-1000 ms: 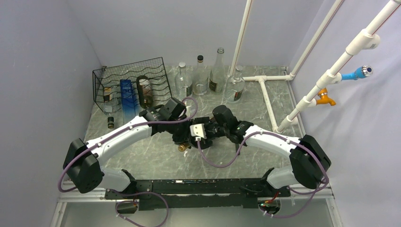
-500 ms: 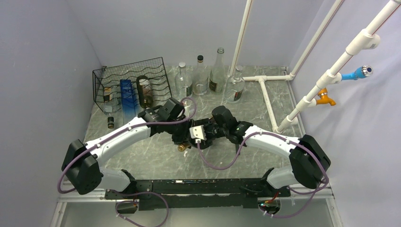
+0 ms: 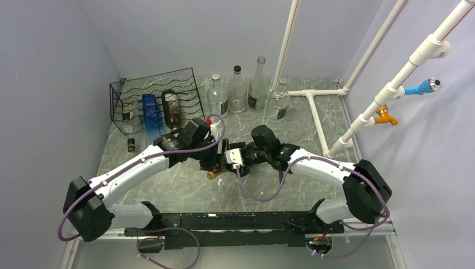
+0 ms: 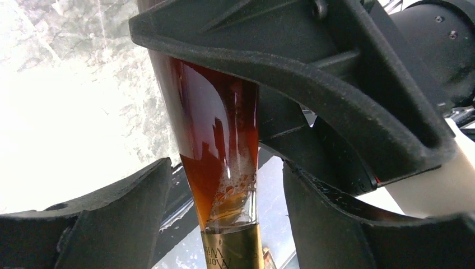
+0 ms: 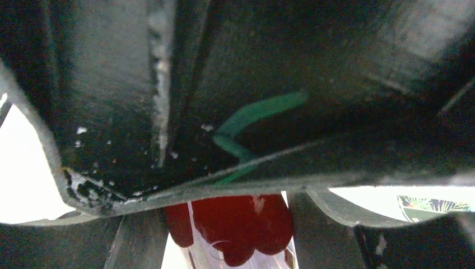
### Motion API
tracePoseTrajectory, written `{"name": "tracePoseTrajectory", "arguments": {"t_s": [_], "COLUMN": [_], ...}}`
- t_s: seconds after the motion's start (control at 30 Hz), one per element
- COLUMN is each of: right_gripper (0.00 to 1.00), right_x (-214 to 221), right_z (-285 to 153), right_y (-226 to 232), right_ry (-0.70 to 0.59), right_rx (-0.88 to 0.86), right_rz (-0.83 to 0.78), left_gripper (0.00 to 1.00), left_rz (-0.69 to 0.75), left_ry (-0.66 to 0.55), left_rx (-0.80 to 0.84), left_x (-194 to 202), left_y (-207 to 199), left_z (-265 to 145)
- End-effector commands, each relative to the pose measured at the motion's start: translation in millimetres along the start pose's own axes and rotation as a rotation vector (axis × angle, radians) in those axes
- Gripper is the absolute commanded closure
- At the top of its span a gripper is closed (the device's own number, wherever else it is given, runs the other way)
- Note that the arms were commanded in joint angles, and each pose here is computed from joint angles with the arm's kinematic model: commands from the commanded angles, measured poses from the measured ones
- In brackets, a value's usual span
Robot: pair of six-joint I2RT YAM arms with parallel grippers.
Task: Take the wine bottle off the wine rack
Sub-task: Pick up the wine bottle from the wine rack.
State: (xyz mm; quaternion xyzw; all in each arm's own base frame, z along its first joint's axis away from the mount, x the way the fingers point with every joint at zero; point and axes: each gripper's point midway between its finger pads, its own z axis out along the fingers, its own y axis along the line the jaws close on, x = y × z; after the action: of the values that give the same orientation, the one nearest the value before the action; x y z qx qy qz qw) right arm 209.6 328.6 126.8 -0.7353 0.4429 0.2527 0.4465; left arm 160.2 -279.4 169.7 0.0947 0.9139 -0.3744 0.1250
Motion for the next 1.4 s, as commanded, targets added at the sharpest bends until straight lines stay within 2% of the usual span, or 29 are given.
{"name": "tracePoseTrajectory", "arguments": {"t_s": [0.0,0.1,0.2,0.37,0.53,0.73,0.93,1.03,1.17,1.37], "right_gripper": [0.78,0.79,0.79,0.8,0.8,0.81,0.81,0.81,0.82,0.82], "right_x": [-4.8,-4.2,-5.5,-6.8,-6.4,-6.4,-7.1,-9.7,-11.6,-13.9], "right_z": [-0.7,-1.2,-0.7,-1.1,-3.5,-5.1,-4.4,-4.5,-6.7,-7.6], "right_y": [-9.7,-10.6,-11.7,-13.3,-14.8,-14.3,-12.6,-18.0,-23.3,-27.5], "right_ry": [-0.005,-0.007,-0.012,-0.03,-0.042,-0.056,-0.065,-0.077,-0.082,-0.088], "right_rx": [0.022,0.023,0.027,0.029,0.03,0.023,0.013,0.028,0.044,0.057], "right_rz": [0.033,0.041,0.056,0.091,0.108,0.133,0.163,0.17,0.19,0.211], "left_gripper": [0.22,0.23,0.32,0.34,0.32,0.23,0.21,0.17,0.14,0.09], "left_rz": [0.102,0.106,0.098,0.093,0.099,0.107,0.103,0.101,0.098,0.023], "left_ry": [-0.093,-0.105,-0.109,-0.092,-0.128,-0.162,-0.192,-0.244,-0.383,-0.546], "left_rx": [0.168,0.14,0.113,0.108,0.09,0.07,0.027,0.007,0.051,0.092], "left_x": [-13.5,-12.2,-10.8,-8.1,-12.0,-11.0,-9.6,-15.2,-26.8,-35.6], "left_y": [-43.6,-37.2,-29.8,-27.8,-26.8,-22.4,-10.3,-6.4,-11.2,-0.6], "left_z": [-27.7,-32.3,-32.9,-31.6,-40.7,-53.0,-56.4,-60.2,-71.8,-74.5]}}
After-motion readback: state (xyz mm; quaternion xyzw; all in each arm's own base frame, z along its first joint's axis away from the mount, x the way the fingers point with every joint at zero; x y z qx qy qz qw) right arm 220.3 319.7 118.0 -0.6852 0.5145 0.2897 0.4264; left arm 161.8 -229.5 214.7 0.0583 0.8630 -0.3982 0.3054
